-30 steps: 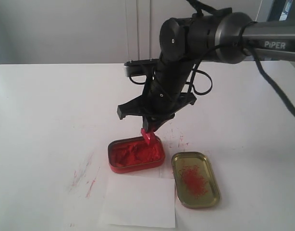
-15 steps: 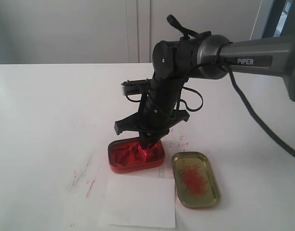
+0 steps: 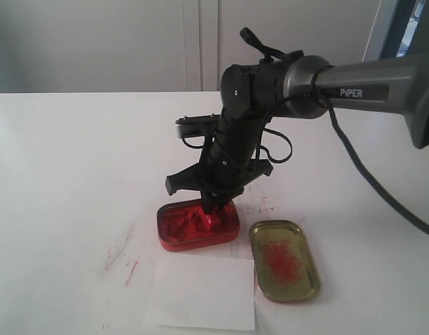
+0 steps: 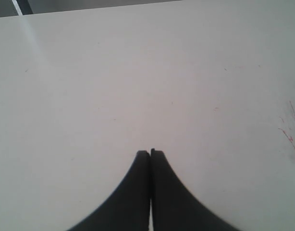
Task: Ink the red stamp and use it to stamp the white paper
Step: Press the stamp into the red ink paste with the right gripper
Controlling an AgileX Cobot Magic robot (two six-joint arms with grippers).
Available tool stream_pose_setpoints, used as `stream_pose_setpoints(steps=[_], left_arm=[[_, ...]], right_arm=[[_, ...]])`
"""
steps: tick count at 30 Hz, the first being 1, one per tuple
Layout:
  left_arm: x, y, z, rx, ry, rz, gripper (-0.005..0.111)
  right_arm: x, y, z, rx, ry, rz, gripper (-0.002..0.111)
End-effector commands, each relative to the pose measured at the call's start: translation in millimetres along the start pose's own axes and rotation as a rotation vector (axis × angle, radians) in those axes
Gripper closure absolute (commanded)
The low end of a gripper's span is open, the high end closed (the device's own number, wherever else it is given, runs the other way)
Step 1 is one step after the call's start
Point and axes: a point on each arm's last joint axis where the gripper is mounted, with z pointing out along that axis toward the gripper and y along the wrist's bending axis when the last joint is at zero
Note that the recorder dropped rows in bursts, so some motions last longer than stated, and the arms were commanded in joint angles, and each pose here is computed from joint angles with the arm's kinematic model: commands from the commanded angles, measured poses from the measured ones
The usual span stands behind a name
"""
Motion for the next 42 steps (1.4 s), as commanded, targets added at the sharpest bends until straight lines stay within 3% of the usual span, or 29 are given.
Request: stream_pose_setpoints(steps=[1, 21, 42], left_arm=[[1.4, -0.4, 0.2, 0.006, 0.0, 0.001, 0.107], [1.4, -0.4, 0.2, 0.006, 0.0, 0.001, 0.107], [1.4, -0.4, 0.2, 0.006, 0.0, 0.001, 0.107]], right_arm=[[-0.7, -3.0, 10.4, 0.013, 0.019, -0.017, 0.108], [11.0, -14.6, 67.3, 0.031, 0.166, 0.013, 0.108], [11.6, -15.0, 69.3, 0.032, 0.172, 0.032, 0.108]])
